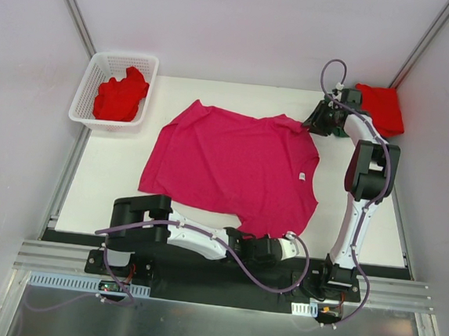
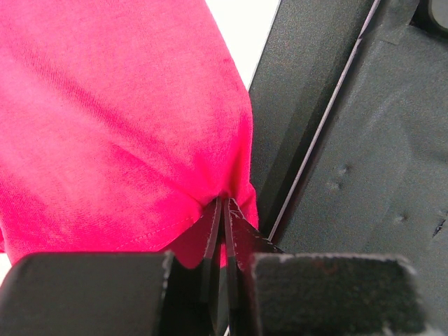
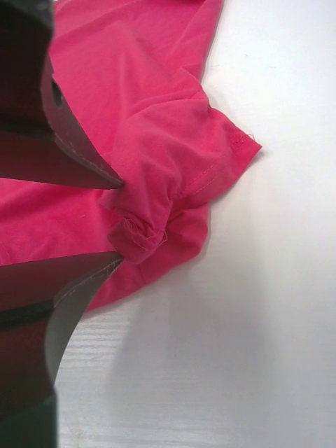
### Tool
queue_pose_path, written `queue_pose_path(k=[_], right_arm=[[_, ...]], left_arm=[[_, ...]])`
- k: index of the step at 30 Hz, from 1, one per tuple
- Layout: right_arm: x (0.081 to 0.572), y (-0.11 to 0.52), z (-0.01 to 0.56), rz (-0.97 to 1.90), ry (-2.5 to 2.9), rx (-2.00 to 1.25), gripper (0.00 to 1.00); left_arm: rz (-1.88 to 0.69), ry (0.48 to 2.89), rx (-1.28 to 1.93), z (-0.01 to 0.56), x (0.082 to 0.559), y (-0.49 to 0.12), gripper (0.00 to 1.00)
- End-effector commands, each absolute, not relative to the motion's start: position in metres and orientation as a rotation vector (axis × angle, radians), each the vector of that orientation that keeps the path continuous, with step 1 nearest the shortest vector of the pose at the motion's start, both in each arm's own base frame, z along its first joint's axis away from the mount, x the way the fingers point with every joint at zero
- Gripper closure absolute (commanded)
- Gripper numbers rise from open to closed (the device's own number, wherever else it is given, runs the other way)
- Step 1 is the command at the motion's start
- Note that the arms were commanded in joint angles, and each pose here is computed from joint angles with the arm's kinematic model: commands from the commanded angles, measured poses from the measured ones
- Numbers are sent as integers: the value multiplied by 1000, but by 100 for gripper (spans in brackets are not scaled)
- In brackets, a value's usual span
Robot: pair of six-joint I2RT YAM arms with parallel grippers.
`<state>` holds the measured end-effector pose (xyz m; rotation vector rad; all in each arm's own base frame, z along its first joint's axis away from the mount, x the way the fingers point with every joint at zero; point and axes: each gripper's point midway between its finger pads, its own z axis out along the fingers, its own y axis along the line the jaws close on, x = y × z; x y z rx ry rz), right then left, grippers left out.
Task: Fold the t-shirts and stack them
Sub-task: Flatten out the tshirt
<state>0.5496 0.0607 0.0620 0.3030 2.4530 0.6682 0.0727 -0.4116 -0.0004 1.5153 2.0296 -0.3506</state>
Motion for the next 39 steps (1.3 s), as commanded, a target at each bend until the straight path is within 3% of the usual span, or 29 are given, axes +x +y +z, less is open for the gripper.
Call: queue_pose_path(k=[1, 6, 9, 10, 12, 14, 25, 39], right_arm=[[565, 68, 74, 705, 2402, 290, 56], [569, 69, 75, 714, 2395, 296, 56], [571, 69, 75, 716, 2389, 299, 61], [572, 70, 76, 723, 2388, 295, 74], [573, 70, 75, 730, 2386, 296, 91], [574, 71, 76, 732, 2385, 296, 99], [571, 65, 101, 673, 2326, 250, 99], [569, 55, 190, 580, 2164, 175, 99]], left_arm=[[-303, 2053, 1480, 5, 83, -400, 100], [-305, 2059, 1475, 4, 85, -399, 100], [-304, 2064, 1471, 3, 86, -399, 100], [-302, 2065, 1471, 3, 86, -399, 100], [-304, 2067, 1470, 3, 86, -399, 100], [-306, 2069, 1466, 4, 87, -399, 100], [-284, 2073, 1444, 5, 91, -392, 100], [-274, 2098, 1351, 26, 93, -365, 100]])
